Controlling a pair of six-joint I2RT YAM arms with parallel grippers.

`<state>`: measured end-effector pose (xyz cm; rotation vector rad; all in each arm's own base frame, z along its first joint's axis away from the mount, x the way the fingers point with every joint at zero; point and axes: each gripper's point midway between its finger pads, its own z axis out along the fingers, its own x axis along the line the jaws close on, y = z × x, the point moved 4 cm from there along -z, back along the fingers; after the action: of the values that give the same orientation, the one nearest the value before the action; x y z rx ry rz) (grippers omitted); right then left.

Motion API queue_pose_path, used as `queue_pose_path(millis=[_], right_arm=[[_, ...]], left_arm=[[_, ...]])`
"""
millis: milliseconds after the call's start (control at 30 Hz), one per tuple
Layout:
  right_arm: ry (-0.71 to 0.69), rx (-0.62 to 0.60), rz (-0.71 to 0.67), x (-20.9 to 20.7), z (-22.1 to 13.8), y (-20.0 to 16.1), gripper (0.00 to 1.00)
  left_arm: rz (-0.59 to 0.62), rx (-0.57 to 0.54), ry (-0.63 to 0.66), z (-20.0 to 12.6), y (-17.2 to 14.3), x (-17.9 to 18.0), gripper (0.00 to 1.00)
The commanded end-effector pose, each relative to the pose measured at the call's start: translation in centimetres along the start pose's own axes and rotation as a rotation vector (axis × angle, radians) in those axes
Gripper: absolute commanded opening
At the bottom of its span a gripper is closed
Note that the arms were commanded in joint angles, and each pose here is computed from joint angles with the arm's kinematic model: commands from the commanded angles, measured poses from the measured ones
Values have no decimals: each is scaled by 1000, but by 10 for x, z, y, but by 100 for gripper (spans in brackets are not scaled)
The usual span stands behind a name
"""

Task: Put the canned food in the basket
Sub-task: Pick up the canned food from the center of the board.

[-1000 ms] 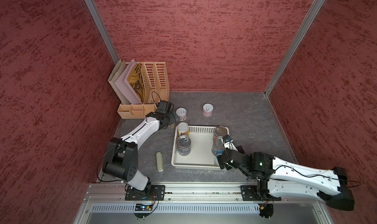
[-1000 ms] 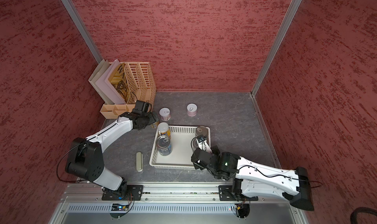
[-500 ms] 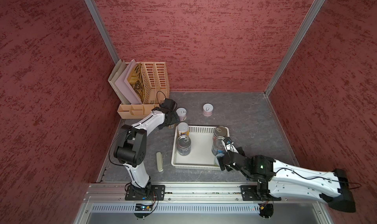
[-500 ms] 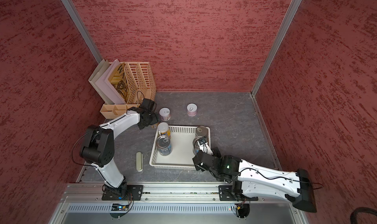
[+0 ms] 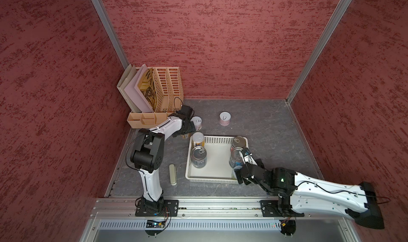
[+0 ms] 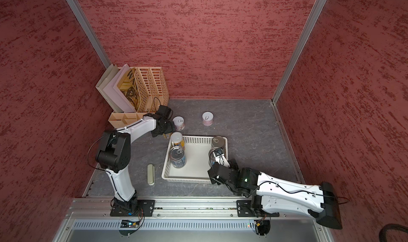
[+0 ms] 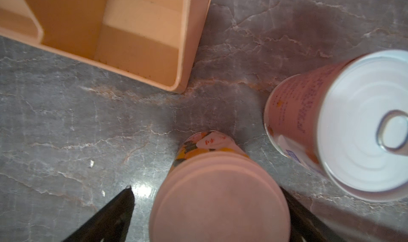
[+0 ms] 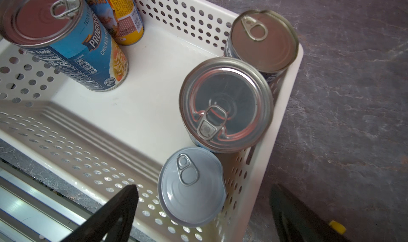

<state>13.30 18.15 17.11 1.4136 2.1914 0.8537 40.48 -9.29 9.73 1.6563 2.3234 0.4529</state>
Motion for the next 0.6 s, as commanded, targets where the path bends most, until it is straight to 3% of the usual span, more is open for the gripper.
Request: queue_pose_path(millis=[0, 233, 433, 567], right_arm=[[-11, -13, 12, -1, 3, 0, 98], [-13, -1, 11, 0, 6, -3, 99], [-20, 6, 14, -1, 8, -6, 98], [-21, 8, 15, -2, 8, -7, 98]], left_arm=[[17, -30, 4, -4, 8, -1, 100], [26, -33, -31, -1, 11, -2, 94], [37, -48, -38, -2, 12, -2, 79], [35, -55, -22, -1, 15, 1, 61]])
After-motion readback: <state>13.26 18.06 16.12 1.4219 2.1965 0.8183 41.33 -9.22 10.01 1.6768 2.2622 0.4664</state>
